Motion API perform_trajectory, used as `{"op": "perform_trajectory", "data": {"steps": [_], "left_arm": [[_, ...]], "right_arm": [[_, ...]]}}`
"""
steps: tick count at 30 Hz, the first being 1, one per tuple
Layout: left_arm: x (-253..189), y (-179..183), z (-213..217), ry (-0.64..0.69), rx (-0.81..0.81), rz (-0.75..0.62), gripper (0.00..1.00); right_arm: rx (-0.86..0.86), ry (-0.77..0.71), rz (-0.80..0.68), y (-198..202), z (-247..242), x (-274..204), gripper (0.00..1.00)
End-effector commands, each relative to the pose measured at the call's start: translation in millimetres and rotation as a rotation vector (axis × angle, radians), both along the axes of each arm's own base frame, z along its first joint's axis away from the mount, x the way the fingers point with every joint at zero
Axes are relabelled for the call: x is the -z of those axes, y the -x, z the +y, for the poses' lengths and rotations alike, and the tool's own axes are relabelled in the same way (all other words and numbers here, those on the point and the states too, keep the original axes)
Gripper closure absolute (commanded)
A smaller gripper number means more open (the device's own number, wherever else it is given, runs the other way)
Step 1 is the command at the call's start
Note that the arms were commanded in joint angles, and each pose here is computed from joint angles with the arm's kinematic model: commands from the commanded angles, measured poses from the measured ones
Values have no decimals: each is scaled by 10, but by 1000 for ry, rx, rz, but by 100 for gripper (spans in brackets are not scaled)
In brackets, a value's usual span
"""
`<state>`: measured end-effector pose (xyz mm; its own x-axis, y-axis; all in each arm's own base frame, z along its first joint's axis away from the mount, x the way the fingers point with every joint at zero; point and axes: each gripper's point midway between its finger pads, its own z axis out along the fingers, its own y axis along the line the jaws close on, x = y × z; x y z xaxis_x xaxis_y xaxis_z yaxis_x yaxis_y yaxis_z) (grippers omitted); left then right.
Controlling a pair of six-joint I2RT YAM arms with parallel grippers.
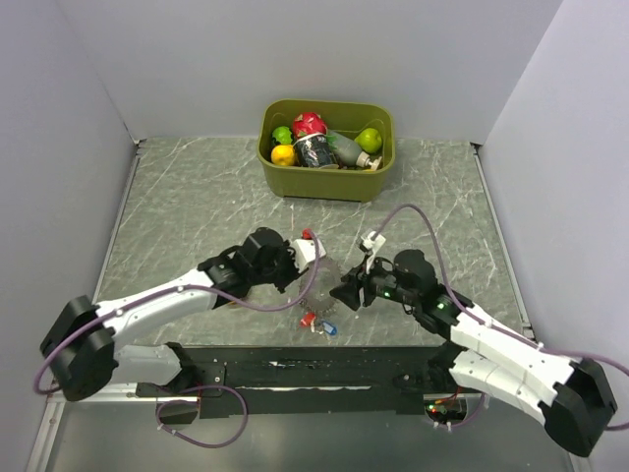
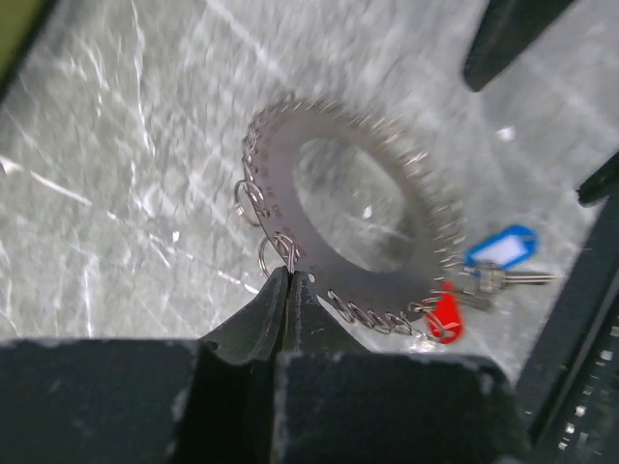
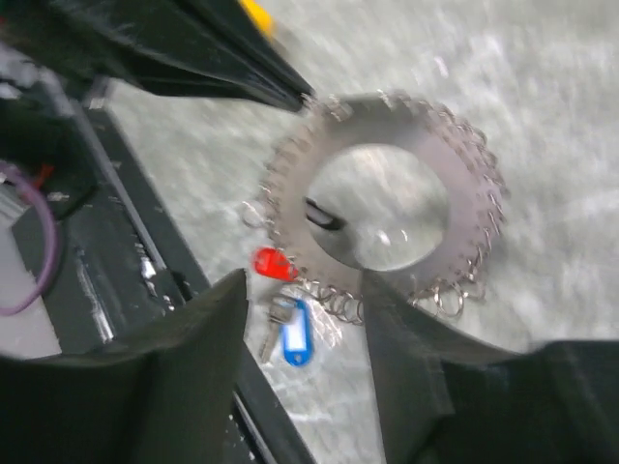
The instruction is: Put the keys on the keyring
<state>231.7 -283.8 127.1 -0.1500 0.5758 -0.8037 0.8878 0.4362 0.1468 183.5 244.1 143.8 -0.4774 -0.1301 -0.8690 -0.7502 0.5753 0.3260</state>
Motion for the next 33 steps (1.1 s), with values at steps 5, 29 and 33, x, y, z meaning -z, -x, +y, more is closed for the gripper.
{"op": "perform_trajectory", "data": {"steps": [5, 29, 33], "left_arm": [[-563, 273, -123, 220, 146, -81, 99], [-1138, 769, -267, 422, 423, -124, 99], [-1117, 780, -265, 414, 424, -112, 99]], "right_arm": [[-266, -234, -358, 301, 173, -765, 33], [-462, -321, -448, 410, 425, -1109, 51], [-403, -324, -468, 334, 394, -1167, 52]]}}
